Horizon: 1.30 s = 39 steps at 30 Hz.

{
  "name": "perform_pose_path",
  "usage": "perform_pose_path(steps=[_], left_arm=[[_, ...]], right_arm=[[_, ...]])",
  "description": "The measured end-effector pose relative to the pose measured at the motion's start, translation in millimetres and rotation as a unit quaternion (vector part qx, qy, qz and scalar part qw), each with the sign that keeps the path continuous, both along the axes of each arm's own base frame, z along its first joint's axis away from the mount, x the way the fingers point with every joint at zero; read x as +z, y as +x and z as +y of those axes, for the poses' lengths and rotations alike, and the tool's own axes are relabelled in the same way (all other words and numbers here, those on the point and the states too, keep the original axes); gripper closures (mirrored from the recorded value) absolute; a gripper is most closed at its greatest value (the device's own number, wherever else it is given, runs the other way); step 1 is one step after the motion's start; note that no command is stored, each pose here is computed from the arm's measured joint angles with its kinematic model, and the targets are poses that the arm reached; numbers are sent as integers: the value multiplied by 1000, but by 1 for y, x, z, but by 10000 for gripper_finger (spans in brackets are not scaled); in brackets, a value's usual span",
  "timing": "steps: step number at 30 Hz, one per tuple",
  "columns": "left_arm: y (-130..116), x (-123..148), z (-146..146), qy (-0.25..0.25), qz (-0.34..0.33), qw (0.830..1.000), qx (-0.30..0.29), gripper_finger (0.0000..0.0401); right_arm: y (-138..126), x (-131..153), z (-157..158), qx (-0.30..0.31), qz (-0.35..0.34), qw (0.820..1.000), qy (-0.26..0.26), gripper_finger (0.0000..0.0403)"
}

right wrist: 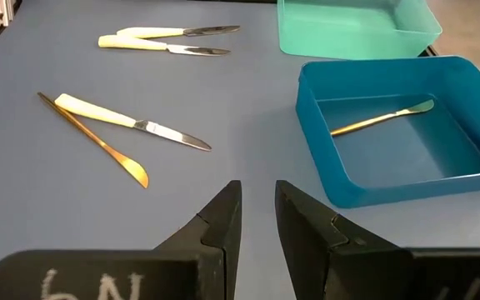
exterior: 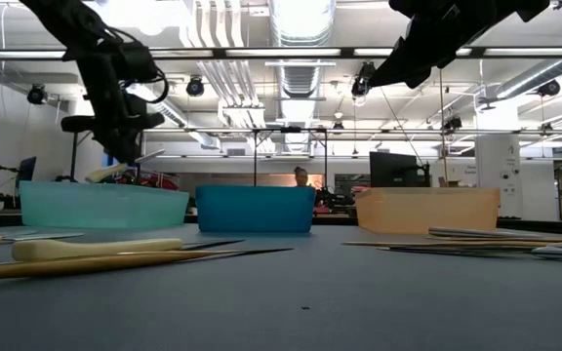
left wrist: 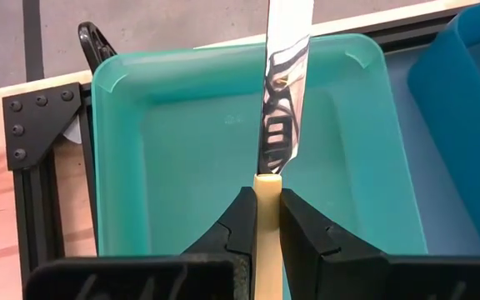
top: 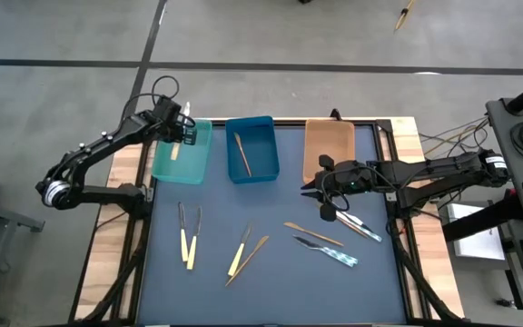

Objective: Sort silverware by color (type)
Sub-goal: Put the yellow table knife into the green bin

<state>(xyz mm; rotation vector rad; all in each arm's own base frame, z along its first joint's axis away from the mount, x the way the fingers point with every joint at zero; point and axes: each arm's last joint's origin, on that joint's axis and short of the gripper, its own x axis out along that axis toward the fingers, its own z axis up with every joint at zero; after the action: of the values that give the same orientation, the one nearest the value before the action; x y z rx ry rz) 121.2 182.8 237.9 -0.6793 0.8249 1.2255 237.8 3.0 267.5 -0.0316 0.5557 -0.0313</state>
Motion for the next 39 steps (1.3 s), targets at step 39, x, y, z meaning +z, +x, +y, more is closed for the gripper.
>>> perform_pose_path(steps=[39], left_arm=[[5,-47,14,-156,46,987,-9,386]], right_arm=[[0,-1,0,4,4,1000,-6,335]])
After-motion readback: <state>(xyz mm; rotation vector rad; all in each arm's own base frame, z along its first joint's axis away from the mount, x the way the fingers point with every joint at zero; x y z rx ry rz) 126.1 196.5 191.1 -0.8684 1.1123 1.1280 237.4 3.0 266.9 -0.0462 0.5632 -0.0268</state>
